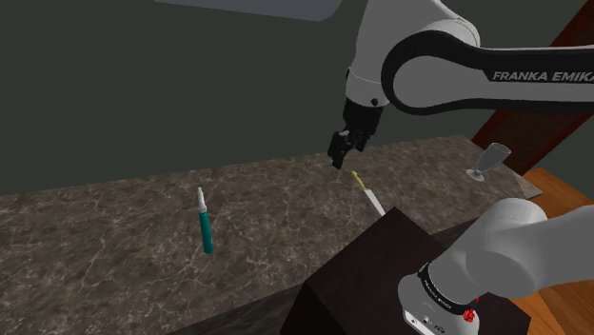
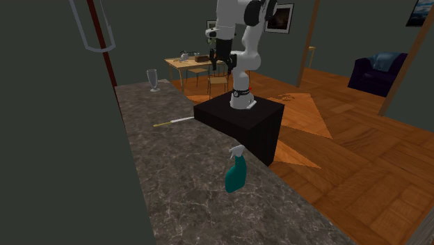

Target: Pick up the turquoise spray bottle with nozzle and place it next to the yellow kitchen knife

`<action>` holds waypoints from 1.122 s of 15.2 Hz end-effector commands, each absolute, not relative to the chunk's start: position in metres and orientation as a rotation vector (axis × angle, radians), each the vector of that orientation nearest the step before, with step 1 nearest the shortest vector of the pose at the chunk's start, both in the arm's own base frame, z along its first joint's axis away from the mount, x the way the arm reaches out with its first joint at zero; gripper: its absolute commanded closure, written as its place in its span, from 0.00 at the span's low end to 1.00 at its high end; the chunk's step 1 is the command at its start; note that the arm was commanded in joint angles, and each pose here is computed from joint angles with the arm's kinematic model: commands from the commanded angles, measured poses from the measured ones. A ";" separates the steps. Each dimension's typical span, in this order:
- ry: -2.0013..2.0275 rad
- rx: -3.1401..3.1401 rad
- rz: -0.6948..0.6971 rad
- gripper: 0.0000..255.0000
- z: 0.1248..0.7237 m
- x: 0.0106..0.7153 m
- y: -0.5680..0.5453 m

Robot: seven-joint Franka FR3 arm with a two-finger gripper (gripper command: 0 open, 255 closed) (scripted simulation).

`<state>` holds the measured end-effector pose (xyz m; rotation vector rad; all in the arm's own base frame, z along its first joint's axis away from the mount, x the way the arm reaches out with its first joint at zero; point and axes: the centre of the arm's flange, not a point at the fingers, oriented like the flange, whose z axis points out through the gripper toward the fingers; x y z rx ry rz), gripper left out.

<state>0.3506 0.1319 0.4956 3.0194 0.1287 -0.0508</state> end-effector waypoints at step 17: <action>0.063 3.038 0.048 0.00 0.377 0.446 0.304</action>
